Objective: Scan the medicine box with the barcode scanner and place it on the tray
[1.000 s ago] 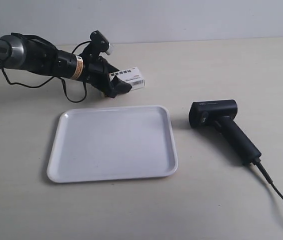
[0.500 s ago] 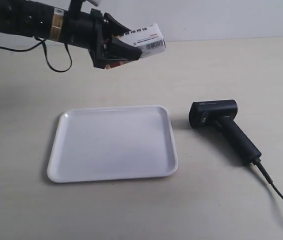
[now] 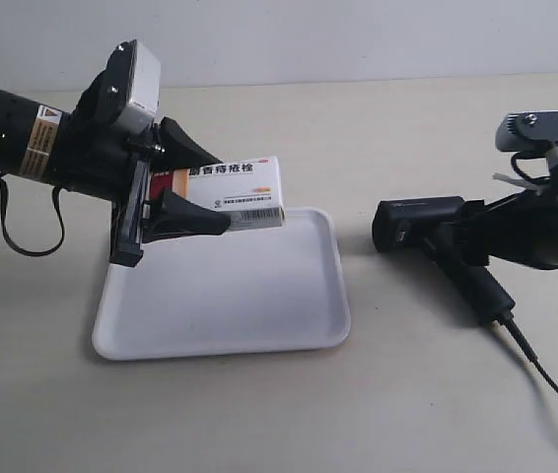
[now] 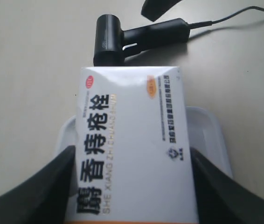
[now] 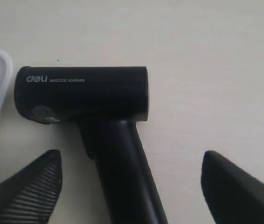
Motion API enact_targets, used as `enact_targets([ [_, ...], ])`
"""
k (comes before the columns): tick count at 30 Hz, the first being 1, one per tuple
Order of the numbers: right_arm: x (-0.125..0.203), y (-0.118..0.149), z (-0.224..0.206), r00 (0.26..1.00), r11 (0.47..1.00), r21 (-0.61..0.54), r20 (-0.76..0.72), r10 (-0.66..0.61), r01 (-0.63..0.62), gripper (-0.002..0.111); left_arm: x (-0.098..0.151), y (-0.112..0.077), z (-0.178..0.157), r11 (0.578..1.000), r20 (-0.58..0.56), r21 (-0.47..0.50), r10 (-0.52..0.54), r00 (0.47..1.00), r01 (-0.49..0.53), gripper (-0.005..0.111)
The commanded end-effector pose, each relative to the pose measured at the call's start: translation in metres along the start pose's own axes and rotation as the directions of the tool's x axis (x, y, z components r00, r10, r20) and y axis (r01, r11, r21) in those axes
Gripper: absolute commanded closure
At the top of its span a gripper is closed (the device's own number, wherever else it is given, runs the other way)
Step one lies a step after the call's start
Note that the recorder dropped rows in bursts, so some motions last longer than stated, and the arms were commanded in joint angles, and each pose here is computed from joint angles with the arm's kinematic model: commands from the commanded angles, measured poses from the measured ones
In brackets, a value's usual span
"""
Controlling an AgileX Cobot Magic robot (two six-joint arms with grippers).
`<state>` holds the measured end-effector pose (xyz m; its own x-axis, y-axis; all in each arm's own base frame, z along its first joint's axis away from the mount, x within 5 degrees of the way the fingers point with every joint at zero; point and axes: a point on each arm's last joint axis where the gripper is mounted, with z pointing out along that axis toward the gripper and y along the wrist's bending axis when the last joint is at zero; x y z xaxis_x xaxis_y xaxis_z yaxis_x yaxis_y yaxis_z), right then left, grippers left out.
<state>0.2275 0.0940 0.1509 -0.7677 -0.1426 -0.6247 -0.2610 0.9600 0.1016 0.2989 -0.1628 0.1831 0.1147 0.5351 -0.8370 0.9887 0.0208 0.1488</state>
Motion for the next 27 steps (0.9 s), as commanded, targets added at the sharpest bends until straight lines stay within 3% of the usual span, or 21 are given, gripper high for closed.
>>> enact_targets([
  [1,-0.007,0.002,0.026,0.996,0.997,0.002,-0.046,-0.071,0.071,0.023,-0.002,-0.003,-0.001,1.000,0.013,-0.005,0.009,1.000,-0.009,0.106],
  [12,-0.020,0.005,0.084,0.973,0.984,-0.006,-0.148,-0.179,0.180,0.026,-0.001,-0.002,-0.001,1.000,0.001,-0.016,0.008,1.000,-0.008,0.106],
  [18,-0.026,0.006,0.086,0.962,0.971,-0.013,-0.129,-0.240,0.240,0.081,0.015,0.001,0.009,0.999,-0.042,-0.020,-0.040,0.998,0.040,0.106],
  [21,-0.039,0.008,0.054,0.950,0.959,-0.019,-0.135,-0.281,0.281,0.106,0.028,0.003,0.015,0.998,-0.081,-0.027,-0.065,0.995,0.063,0.106],
  [27,-0.047,0.028,0.017,0.897,0.906,-0.053,-0.124,-0.424,0.420,0.108,0.030,0.002,0.017,0.998,-0.082,-0.021,-0.059,0.995,0.058,0.107],
])
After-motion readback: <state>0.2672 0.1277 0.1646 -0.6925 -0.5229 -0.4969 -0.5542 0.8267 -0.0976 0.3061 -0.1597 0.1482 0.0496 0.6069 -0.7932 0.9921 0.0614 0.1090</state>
